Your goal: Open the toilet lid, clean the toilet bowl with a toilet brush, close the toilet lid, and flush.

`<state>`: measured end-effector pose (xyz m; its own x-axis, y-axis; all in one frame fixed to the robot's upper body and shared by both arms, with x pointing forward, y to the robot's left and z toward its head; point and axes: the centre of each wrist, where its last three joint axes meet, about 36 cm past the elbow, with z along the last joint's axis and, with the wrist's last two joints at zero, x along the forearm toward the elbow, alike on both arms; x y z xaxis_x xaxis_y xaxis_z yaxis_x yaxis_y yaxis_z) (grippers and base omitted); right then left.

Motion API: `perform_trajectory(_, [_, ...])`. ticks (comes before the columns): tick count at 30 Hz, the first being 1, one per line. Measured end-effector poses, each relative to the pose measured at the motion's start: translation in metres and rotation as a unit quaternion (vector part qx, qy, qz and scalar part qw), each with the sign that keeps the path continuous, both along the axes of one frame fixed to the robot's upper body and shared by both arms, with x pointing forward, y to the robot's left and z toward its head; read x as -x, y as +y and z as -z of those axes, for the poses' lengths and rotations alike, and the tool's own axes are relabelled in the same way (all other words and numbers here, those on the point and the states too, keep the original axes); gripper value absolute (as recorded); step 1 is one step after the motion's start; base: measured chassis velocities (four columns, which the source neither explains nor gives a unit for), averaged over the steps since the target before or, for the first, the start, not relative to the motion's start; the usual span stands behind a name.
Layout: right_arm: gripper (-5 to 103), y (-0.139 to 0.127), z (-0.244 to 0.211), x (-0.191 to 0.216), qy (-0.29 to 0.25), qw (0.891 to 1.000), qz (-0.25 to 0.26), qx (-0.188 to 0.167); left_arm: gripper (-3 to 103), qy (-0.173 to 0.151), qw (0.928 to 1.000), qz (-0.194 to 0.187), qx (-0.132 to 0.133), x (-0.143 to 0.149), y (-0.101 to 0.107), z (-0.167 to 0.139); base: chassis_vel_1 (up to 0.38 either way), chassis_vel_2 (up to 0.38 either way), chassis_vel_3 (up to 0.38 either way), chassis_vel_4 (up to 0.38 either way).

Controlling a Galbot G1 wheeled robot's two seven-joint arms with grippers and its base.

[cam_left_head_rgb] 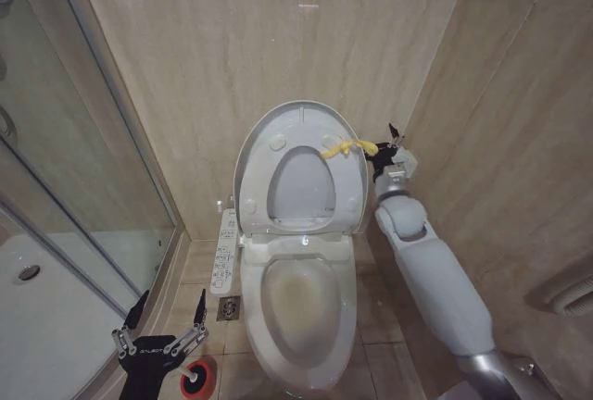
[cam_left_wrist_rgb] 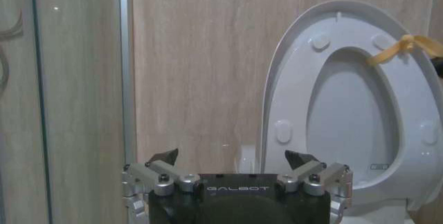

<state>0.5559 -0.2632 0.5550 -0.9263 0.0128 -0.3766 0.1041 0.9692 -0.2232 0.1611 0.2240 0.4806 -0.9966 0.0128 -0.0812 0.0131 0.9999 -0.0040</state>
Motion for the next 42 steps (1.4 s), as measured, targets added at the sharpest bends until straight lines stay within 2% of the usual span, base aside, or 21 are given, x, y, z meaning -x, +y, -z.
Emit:
perform_trajectory(2, [100,-0.004,-0.003,0.011,0.005,1.0,-0.009,-0.009,100,0.0,1.0,0.0,0.0,0.0,0.0,0.0,0.0,0.0,0.0,0.0])
perform_trajectory(6, [100,-0.008,0.0,0.067,0.036,0.997,-0.042,-0.044,100,0.0,1.0,0.0,0.0,0.0,0.0,0.0,0.0,0.0,0.0,0.0])
perform_trajectory(7, [100,-0.008,0.0,0.067,0.036,0.997,-0.042,-0.044,100,0.0,1.0,0.0,0.0,0.0,0.0,0.0,0.0,0.0,0.0,0.0])
perform_trajectory(10, [100,-0.003,0.02,0.123,0.093,0.99,-0.082,-0.072,100,0.0,1.0,0.0,0.0,0.0,0.0,0.0,0.0,0.0,0.0,0.0])
perform_trajectory(11, [100,-0.003,0.02,0.123,0.093,0.99,-0.082,-0.072,100,0.0,1.0,0.0,0.0,0.0,0.0,0.0,0.0,0.0,0.0,0.0])
perform_trajectory(14, [100,0.007,0.031,0.162,0.128,0.983,-0.101,-0.088,100,0.0,1.0,0.0,0.0,0.0,0.0,0.0,0.0,0.0,0.0,0.0])
perform_trajectory(16, [100,0.009,0.032,0.169,0.131,0.982,-0.097,-0.093,100,0.0,1.0,0.0,0.0,0.0,0.0,0.0,0.0,0.0,0.0,0.0])
perform_trajectory(22, [100,0.002,0.016,0.179,0.101,0.989,-0.025,-0.102,100,0.0,1.0,0.0,0.0,0.0,0.0,0.0,0.0,0.0,0.0,0.0])
perform_trajectory(23, [100,0.002,0.016,0.179,0.101,0.989,-0.025,-0.102,100,0.0,1.0,0.0,0.0,0.0,0.0,0.0,0.0,0.0,0.0,0.0])
perform_trajectory(27, [100,-0.016,0.034,0.19,0.126,0.987,0.02,-0.1,100,0.0,1.0,0.0,0.0,0.0,0.0,0.0,0.0,0.0,0.0,0.0])
perform_trajectory(32, [100,-0.033,0.056,0.205,0.153,0.981,0.04,-0.108,100,0.0,1.0,0.0,0.0,0.0,0.0,0.0,0.0,0.0,0.0,0.0])
perform_trajectory(35, [100,-0.033,0.059,0.212,0.164,0.978,0.035,-0.122,100,0.0,1.0,0.0,0.0,0.0,0.0,0.0,0.0,0.0,0.0,0.0])
perform_trajectory(42, [100,-0.007,0.057,0.241,0.176,0.974,-0.011,-0.141,100,0.0,1.0,0.0,0.0,0.0,0.0,0.0,0.0,0.0,0.0,0.0])
